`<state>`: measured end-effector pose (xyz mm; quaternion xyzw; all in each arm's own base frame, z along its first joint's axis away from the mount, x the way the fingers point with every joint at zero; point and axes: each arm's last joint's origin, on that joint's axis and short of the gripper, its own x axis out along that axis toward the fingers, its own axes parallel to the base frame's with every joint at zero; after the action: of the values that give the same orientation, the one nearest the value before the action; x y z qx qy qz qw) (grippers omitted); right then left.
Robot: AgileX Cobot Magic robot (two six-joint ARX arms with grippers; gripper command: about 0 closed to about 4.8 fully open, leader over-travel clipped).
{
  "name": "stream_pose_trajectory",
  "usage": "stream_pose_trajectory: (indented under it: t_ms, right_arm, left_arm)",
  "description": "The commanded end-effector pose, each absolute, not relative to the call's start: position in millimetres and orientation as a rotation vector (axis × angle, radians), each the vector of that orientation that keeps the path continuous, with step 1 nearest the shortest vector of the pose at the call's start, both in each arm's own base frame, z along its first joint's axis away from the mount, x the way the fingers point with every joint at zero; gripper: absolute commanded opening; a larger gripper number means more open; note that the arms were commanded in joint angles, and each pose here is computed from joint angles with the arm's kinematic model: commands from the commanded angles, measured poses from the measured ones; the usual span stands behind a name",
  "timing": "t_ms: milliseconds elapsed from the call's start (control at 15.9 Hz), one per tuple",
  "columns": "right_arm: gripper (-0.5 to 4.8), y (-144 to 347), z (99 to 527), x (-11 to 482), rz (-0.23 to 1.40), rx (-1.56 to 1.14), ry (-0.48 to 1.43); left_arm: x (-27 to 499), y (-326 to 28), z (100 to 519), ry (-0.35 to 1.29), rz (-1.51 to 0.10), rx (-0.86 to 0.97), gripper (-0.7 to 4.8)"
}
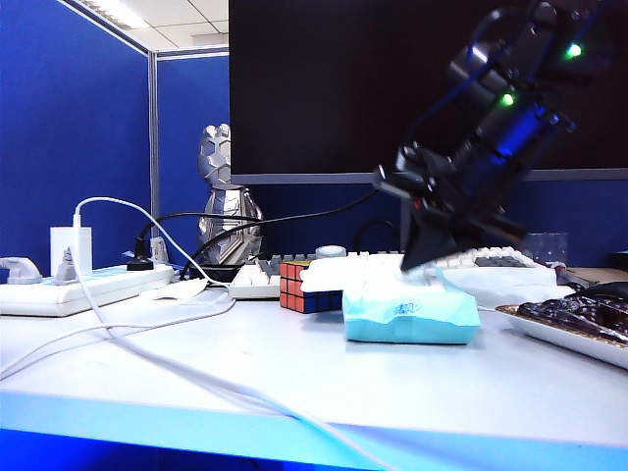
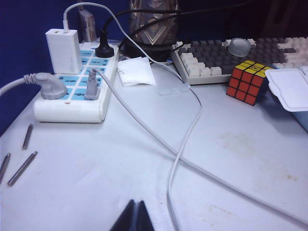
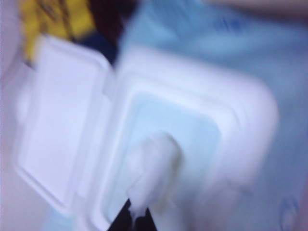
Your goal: Pull out a wet wipe from the sky blue wet wipes packet and place it on the table.
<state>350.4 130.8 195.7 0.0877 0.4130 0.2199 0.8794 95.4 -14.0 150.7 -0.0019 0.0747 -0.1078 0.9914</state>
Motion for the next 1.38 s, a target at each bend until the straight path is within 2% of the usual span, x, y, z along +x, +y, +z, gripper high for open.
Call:
stream_pose_trajectory:
  t_ms: [63, 378, 629, 755, 1007, 1385]
  right_arm:
    - [-0.06, 134.9, 219.7, 358.0, 0.506, 0.188, 0.787]
    - [-0.06, 144.7, 265.7, 366.6, 0.630, 0.196, 0.710]
    - [-0.06, 160.5, 306.3, 361.0, 0.817, 0.209, 0.609]
    - [-0.06, 171.1, 322.2, 353.7, 0.963, 0.233, 0.593]
    - [-0.06, 192.4, 322.8, 337.6, 1.180, 0.287, 0.685]
    - [-0.05, 211.0, 306.5, 321.9, 1.220, 0.227, 0.816]
  left_arm:
    - [95.2, -14.1, 149.7, 0.158, -0.222, -0.008, -0.02]
    - [95.2, -14.1, 149.7, 0.158, -0.222, -0.008, -0.02]
    - [95.2, -14.1, 149.7, 0.158, -0.222, -0.008, -0.02]
    - [95.2, -14.1, 149.7, 0.158, -0.223, -0.008, -0.02]
    - [95.2, -13.9, 149.7, 0.158, -0.218, -0.008, -0.02]
    - [95.2, -14.0, 149.8, 0.157, -0.219, -0.008, -0.02]
